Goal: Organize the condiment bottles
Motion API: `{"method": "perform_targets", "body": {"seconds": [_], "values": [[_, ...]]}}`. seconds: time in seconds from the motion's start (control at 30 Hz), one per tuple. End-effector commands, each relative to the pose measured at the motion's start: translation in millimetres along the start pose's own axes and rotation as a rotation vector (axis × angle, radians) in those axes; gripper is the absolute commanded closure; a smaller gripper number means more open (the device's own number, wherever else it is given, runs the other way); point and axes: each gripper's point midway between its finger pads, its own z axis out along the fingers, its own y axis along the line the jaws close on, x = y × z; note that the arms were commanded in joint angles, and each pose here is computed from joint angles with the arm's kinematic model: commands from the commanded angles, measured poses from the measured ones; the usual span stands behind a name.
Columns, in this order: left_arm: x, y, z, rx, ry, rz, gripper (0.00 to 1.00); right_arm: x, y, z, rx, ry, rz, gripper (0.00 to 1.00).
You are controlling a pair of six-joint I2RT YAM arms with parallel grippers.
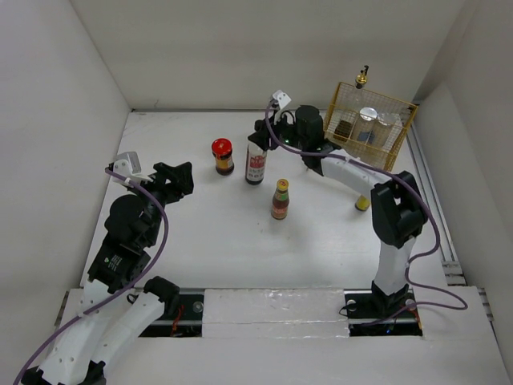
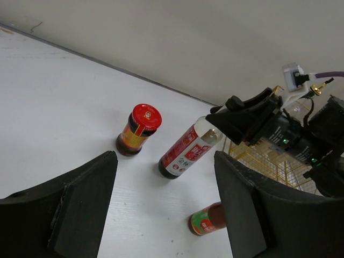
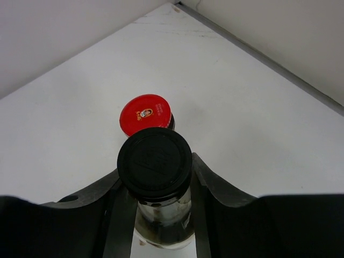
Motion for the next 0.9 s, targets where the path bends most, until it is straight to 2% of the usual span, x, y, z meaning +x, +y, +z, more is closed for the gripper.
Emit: {"method": "perform_targets", "body": {"seconds": [0.0,0.2,0.4,0.53,0.77,0.87], "values": [[-7.6,-5.9,2.2,0.025,-0.028,-0.001,0.32,-165.9,40.2,-52.3,-0.024,-0.391,-0.152,0.9],[-6.7,-7.5,2.0,0.034,-0.023,-0.001,0.32,-213.0,9.3,-124.7,0.148,-0.465,-0.171,0.89],[-6.7,-7.5,2.0,0.034,-0.023,-0.001,0.32,-226.4,-34.7,-176.7,0.323,-0.471,-0.188,0.89],[-6.7,-7.5,2.0,0.034,-0.023,-0.001,0.32,-253.8,-64.1,-215.6,0.462,-0.51,-0.231,0.89],[-6.7,-7.5,2.0,0.034,-0.023,-0.001,0.32,-260.9,-117.7,-244.5,0.589,-0.494,-0.243,0.9],[-6.7,-7.5,2.0,0.034,-0.023,-0.001,0.32,-257.0,-136.7,-243.7,0.613,-0.481,-0.237,0.9]]}}
